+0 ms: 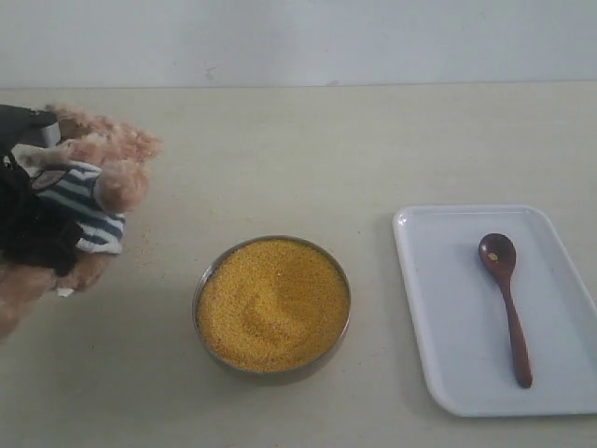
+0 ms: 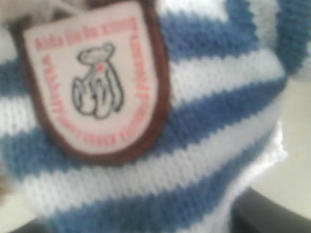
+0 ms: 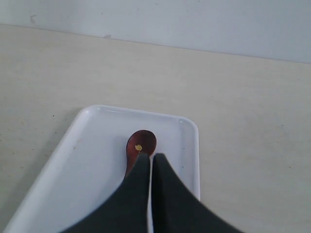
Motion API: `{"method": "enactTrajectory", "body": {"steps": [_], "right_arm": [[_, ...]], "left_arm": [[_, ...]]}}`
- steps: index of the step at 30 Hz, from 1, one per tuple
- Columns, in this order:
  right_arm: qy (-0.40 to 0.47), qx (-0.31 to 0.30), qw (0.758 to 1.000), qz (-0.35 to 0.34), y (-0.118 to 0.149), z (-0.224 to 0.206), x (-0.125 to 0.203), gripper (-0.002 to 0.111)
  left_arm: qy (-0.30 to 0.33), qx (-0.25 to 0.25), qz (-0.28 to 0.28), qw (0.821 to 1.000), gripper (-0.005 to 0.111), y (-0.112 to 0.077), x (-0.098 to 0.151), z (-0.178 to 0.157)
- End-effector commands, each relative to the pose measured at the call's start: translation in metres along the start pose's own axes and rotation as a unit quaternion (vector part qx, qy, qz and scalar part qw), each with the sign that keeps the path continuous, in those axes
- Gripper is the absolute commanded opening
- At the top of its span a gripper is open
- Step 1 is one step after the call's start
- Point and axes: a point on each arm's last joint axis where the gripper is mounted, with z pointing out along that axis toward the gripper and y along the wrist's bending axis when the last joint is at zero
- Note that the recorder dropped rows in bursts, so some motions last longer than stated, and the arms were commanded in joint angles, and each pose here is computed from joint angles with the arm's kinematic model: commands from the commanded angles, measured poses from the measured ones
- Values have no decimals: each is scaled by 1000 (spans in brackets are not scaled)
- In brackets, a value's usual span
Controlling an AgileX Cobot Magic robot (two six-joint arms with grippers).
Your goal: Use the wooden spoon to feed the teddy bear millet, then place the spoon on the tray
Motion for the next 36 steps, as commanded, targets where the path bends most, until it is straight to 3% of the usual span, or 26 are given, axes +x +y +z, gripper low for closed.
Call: {"method": "enactTrajectory", "body": {"steps": [1, 3, 9, 12, 16, 18, 22, 24, 25, 28, 29, 32, 36], "right_arm": [[-6, 3, 1000, 1, 0, 0, -1, 1], [-6, 3, 1000, 1, 0, 0, -1, 1], [-6, 4, 1000, -4, -1, 0, -1, 1], [-7, 2, 1000, -1, 0, 0, -1, 1], [-18, 6, 1000, -1, -1, 0, -3, 1], [-51, 16, 999, -1, -3, -1, -9, 1], [-166, 48, 985, 22, -9, -6, -29, 1], [-229, 48, 965, 118, -13, -10, -39, 1], [-257, 46, 949, 175, -16, -13, -43, 1], [-342, 15, 864, 369, -25, -22, -53, 1], [-347, 1, 857, 380, -24, -24, -58, 1], [-341, -20, 891, 299, -16, -35, -82, 1], [-295, -8, 937, 189, -12, -27, -115, 1]], "left_arm": [[-7, -36, 134, 990, 4, -16, 6, -15], [-14, -46, 185, 982, 4, -23, 8, -17], [-62, -75, 265, 959, 4, -34, 11, -17], [-65, -77, 338, 936, 4, -43, 18, -15], [-62, -85, 459, 882, 4, -51, 30, -17], [-70, -95, 471, 874, 4, -51, 36, -19], [-87, -124, 468, 871, 4, -47, 45, -26], [-96, -128, 463, 872, 4, -48, 48, -31], [-96, -129, 463, 872, 4, -48, 50, -34], [-102, -127, 429, 889, 4, -48, 53, -40], [-103, -124, 409, 898, 4, -48, 54, -41], [-100, -121, 383, 910, 4, -47, 56, -42], [-102, -129, 386, 908, 4, -46, 55, -42]]}}
